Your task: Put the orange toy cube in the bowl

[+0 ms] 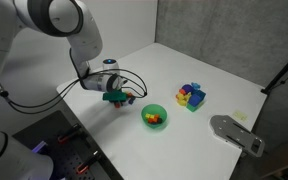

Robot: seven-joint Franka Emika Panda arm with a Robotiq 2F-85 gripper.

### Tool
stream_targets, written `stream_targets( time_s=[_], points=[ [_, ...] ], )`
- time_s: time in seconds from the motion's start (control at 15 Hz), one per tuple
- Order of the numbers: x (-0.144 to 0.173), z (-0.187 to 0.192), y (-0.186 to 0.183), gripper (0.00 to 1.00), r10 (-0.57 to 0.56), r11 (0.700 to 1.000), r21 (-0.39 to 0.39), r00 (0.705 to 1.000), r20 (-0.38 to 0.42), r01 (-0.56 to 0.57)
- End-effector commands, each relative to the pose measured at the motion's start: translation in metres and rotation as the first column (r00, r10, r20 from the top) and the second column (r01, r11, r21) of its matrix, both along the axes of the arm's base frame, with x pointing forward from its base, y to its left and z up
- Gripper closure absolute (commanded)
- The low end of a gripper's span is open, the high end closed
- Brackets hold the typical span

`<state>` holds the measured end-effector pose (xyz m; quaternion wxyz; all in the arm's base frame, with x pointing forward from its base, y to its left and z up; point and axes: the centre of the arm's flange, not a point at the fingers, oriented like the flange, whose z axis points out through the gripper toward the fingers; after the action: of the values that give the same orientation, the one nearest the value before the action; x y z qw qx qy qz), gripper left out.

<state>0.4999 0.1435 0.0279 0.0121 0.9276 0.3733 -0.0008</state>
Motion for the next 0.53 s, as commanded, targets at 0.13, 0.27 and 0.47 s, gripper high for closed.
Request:
stream_targets(
  time_s=[0.13, 0.27, 0.47],
  points=[
    [0.015, 0.014, -0.002, 0.92, -0.011, 1.0, -0.011, 1.0, 0.0, 0.011],
    [0.023, 0.022, -0.004, 0.89, -0.026, 0.999, -0.023, 1.0, -0.001, 0.026],
    [0.04, 0.04, -0.011, 0.89, -0.064, 0.997, -0.046, 0.998, -0.029, 0.062]
  ],
)
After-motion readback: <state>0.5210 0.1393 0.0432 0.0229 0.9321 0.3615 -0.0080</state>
